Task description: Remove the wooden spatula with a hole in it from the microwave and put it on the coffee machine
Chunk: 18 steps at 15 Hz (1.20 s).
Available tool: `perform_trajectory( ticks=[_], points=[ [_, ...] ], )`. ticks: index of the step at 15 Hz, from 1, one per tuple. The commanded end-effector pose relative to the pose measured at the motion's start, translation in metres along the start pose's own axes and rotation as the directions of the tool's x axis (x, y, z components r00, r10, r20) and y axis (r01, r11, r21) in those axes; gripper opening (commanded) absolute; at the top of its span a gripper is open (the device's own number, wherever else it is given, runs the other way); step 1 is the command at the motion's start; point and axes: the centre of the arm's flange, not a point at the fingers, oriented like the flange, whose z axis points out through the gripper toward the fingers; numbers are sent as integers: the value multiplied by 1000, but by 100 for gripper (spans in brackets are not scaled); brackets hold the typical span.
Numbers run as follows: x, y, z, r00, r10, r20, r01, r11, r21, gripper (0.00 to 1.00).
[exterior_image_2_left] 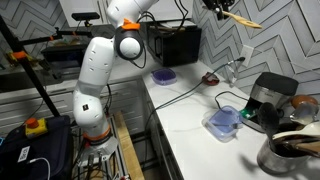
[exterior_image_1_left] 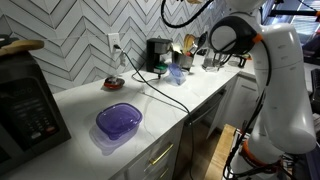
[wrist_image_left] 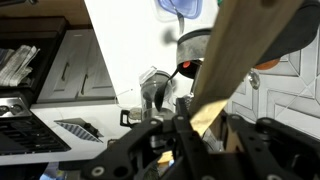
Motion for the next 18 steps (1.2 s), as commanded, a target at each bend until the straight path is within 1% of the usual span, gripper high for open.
perform_trajectory(
  ticks=[1, 3, 4, 5, 6, 7, 9, 10, 12, 13, 14, 15, 16, 18],
  points=[
    [-16, -43, 58, 985, 17, -171, -22, 999, -23, 6],
    [-19, -78, 97, 964, 50, -260, -60, 998, -29, 6],
    [-24, -98, 118, 950, 40, -311, -57, 997, -46, 6],
    [-30, -118, 141, 939, 2, -343, -30, 997, -75, 6],
    [-40, -135, 163, 938, -31, -344, 0, 996, -90, 6],
    [-40, -145, 173, 950, -67, -305, 42, 995, -89, 6],
    [-48, -155, 194, 978, -113, -177, 103, 993, -62, 6],
    [-57, -144, 195, 960, -83, -269, 59, 994, -97, 24],
    [-59, -148, 206, 970, -96, -223, 77, 993, -91, 24],
    [-57, -147, 204, 972, -96, -216, 80, 993, -85, 6],
    [-61, -145, 203, 966, -90, -243, 94, 996, 4, 6],
    [-64, -148, 205, 964, -107, -242, 130, 988, 83, 6],
    [-65, -158, 208, 959, -118, -259, 157, 978, 135, 6],
    [-64, -171, 211, 954, -121, -274, 194, 946, 259, 6]
  ],
)
